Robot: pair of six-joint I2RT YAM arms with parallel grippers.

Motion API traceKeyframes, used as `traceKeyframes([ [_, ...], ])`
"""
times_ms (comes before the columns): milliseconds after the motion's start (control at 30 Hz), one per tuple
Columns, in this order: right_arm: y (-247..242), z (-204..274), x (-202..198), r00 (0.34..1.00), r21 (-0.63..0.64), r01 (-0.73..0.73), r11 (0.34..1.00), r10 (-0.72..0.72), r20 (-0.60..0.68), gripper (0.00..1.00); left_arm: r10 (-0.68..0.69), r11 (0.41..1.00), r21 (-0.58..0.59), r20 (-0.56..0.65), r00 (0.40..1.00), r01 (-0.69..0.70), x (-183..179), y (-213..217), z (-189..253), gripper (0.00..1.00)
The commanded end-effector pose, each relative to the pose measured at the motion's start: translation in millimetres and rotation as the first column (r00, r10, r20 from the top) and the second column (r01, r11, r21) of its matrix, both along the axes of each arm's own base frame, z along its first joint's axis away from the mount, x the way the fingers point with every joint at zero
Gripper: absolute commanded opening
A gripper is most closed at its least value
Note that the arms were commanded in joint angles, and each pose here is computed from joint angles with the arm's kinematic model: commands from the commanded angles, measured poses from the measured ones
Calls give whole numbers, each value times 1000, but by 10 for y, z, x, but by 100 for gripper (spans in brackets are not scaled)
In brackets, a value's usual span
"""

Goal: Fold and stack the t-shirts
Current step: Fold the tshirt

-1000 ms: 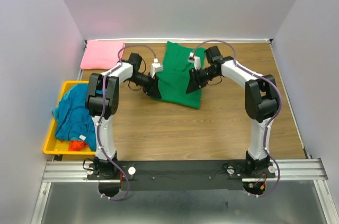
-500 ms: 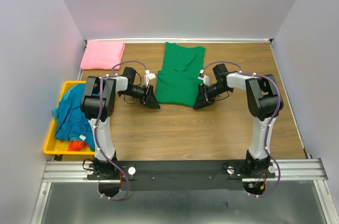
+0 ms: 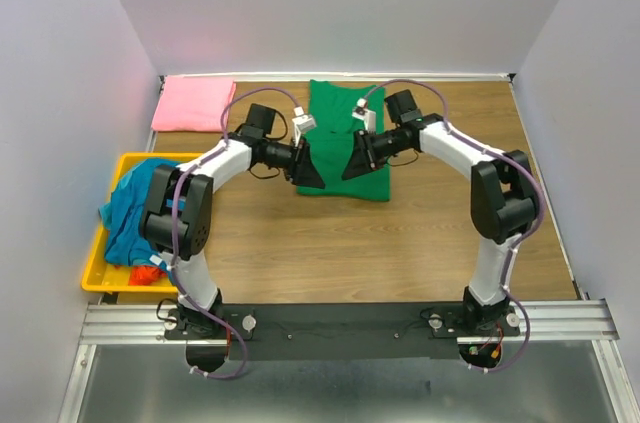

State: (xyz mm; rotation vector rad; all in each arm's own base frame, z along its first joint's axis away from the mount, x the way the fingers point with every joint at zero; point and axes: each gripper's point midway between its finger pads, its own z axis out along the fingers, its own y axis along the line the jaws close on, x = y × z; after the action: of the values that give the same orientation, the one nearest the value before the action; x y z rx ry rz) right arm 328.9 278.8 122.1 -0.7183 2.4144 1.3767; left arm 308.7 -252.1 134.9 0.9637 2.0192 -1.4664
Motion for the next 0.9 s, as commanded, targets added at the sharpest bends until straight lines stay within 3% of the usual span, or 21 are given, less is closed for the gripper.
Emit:
traceKeyframes([
  [0,270,-192,129,984,32,59,998,-53,-168,42,63,998,-24,-89,994,-65,187,-281,-22,45],
  [267,201,-865,134,958,-63,109,992,-122,-261,39,173,985,52,-233,957,-166,374,-282,-756,46],
  [500,-72,-1382,-11,939,-153,115,982,-157,-306,34,328,942,187,-354,876,-277,411,35,-1400,45],
  [700,-139,-1058,-225,967,-106,55,993,-79,-242,33,255,964,166,-386,886,-205,81,166,-1310,45],
  [867,-328,-488,-204,996,-33,10,999,-13,-85,36,123,990,99,-215,969,-103,61,180,-795,46],
])
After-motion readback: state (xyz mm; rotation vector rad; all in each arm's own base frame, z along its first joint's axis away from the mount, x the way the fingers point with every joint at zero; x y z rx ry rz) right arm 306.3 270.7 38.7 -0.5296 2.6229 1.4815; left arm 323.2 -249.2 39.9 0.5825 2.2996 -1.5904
